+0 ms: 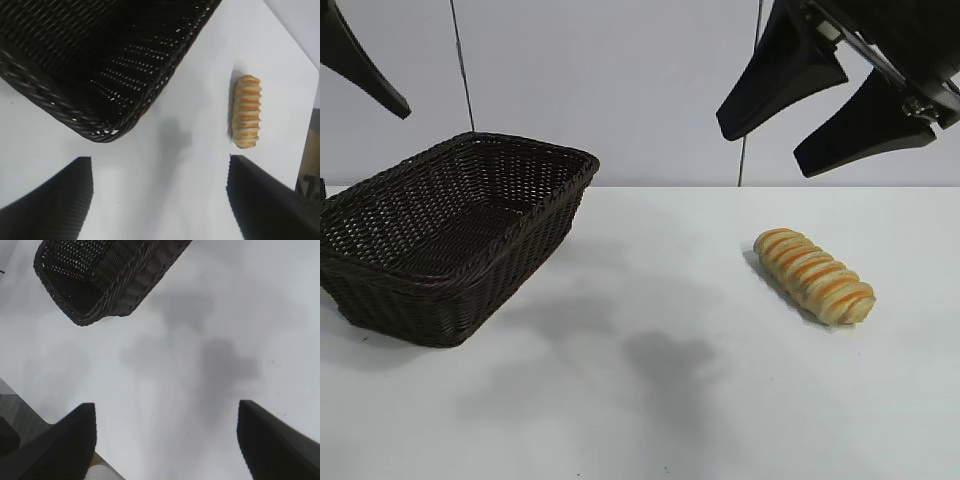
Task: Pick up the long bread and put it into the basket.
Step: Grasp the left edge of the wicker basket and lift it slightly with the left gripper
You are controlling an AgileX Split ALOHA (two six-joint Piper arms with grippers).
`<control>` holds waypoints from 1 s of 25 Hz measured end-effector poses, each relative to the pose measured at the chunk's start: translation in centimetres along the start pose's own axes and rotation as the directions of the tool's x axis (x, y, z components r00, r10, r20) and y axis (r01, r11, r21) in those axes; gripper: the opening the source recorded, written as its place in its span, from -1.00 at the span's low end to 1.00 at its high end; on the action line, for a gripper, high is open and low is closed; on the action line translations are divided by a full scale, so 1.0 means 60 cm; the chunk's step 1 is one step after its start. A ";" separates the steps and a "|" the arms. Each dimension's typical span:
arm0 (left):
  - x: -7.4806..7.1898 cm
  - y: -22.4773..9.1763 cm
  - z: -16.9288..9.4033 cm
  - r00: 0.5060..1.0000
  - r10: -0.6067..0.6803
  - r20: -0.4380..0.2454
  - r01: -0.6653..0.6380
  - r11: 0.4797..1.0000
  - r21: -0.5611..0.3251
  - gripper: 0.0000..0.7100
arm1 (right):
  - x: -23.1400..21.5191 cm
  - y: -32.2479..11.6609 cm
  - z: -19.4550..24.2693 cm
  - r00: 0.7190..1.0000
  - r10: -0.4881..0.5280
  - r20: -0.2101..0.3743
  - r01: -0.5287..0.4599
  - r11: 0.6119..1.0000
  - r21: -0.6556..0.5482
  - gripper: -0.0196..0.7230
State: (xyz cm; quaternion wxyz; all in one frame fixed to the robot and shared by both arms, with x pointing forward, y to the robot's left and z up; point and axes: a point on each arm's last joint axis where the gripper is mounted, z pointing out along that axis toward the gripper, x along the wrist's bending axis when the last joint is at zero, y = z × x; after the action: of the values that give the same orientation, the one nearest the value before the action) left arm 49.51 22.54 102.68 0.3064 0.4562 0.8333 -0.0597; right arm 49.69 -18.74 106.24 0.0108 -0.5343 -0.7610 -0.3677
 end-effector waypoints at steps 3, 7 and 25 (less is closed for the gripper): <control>0.006 0.005 0.020 0.999 -0.043 -0.032 0.043 0.999 0.010 0.52 | 0.000 0.000 0.000 1.000 0.000 0.000 0.000 1.000 0.000 0.55; 0.016 0.010 0.052 0.995 -0.063 -0.082 0.067 0.997 0.043 0.52 | 0.000 0.000 0.000 1.000 0.000 0.000 0.000 1.000 0.000 0.55; 0.053 0.037 0.159 0.964 -0.215 -0.158 0.214 0.977 -0.025 0.52 | 0.000 0.000 0.000 1.000 0.000 0.001 0.000 1.000 0.001 0.55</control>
State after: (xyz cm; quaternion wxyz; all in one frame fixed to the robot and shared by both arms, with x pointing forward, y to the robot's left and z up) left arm 54.34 22.53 93.60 0.2323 0.3655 0.8998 -0.0524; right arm 49.70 -18.74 106.21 0.0107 -0.5344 -0.7612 -0.3671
